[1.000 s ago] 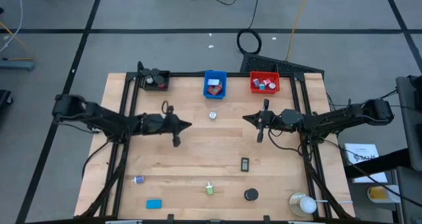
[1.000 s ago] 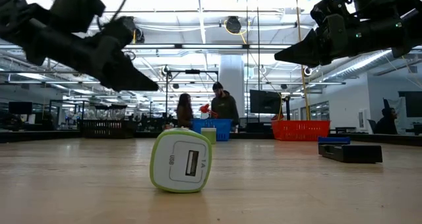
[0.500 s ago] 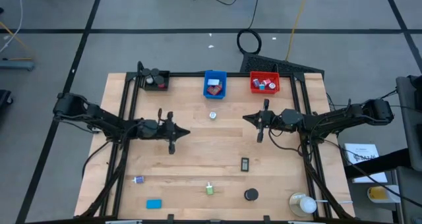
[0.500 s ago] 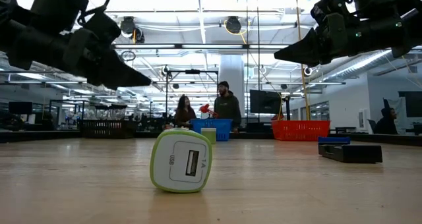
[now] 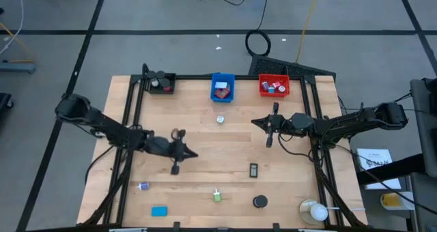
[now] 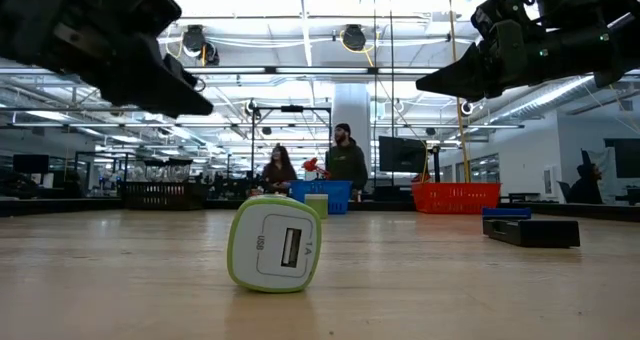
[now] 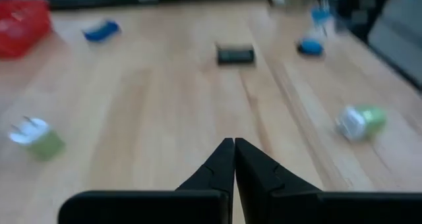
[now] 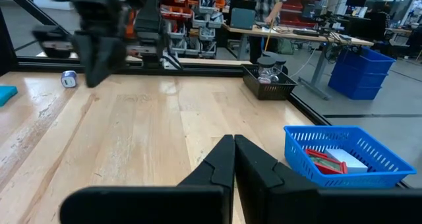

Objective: Pick & Place Office items
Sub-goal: Put the purple charger adapter into the red basket

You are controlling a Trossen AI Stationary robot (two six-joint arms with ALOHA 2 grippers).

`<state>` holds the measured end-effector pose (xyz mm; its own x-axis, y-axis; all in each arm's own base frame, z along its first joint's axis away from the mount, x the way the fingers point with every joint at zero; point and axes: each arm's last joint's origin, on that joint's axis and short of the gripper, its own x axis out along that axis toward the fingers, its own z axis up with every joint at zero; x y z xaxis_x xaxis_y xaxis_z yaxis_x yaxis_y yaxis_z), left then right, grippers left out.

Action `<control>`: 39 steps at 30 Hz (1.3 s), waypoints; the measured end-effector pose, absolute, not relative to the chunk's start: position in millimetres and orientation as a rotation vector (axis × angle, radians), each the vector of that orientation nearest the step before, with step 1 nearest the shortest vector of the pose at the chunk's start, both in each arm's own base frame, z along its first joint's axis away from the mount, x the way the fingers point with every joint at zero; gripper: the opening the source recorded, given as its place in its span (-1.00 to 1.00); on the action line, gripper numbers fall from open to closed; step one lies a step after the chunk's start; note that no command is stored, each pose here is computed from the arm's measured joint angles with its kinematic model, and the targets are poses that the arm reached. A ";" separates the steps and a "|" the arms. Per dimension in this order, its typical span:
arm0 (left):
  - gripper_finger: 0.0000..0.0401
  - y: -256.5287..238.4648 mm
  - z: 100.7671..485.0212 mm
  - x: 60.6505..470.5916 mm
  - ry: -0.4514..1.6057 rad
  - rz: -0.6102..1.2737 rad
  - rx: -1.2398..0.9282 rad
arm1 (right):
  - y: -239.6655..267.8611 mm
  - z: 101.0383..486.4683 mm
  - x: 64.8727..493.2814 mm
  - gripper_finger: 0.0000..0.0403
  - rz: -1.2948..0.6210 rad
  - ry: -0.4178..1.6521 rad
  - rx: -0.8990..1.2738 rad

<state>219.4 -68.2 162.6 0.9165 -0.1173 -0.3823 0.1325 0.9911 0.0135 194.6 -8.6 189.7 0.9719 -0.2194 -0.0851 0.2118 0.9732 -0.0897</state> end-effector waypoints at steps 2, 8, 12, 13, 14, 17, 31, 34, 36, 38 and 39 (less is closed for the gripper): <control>-0.92 -79.8 170.7 223.5 0.461 -0.141 0.075 | -8.6 189.8 194.6 -0.98 -0.218 0.094 -0.080; -0.92 -112.9 196.4 222.9 0.613 -0.176 0.142 | -8.6 189.8 194.6 -0.98 -0.218 0.095 -0.080; -0.91 -130.7 208.7 215.1 0.702 -0.186 0.071 | -8.6 189.7 194.6 -0.98 -0.218 0.095 -0.080; -0.91 -134.5 210.6 212.6 0.720 -0.186 0.047 | -8.6 189.8 194.6 -0.98 -0.218 0.094 -0.080; -0.91 -138.7 212.3 209.9 0.732 -0.185 0.025 | -8.6 189.7 194.6 -0.98 -0.218 0.095 -0.080; -0.87 -147.6 212.7 200.5 0.778 -0.167 -0.011 | -8.6 189.8 194.6 -0.98 -0.218 0.094 -0.080; -0.25 -174.8 209.5 163.4 0.941 -0.117 -0.213 | -8.6 189.7 194.6 -0.98 -0.218 0.095 -0.080; -0.19 -178.5 208.1 156.4 0.972 -0.101 -0.257 | -8.6 189.7 194.6 -0.98 -0.218 0.094 -0.080; -0.16 -180.2 207.1 151.9 0.991 -0.087 -0.276 | -8.6 189.8 194.6 -0.98 -0.218 0.094 -0.080; -0.14 -181.4 205.8 147.0 1.016 -0.069 -0.291 | -8.6 189.8 194.6 -0.98 -0.218 0.094 -0.080; -0.13 -182.1 204.9 143.8 1.035 -0.062 -0.300 | -8.6 189.9 194.6 -0.98 -0.218 0.094 -0.080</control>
<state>143.8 -182.1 204.9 0.5124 -0.1913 -0.8372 -0.0898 0.9576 -0.2738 194.6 -8.6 189.9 0.9720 -0.2194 -0.0843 0.2119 0.9732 -0.0893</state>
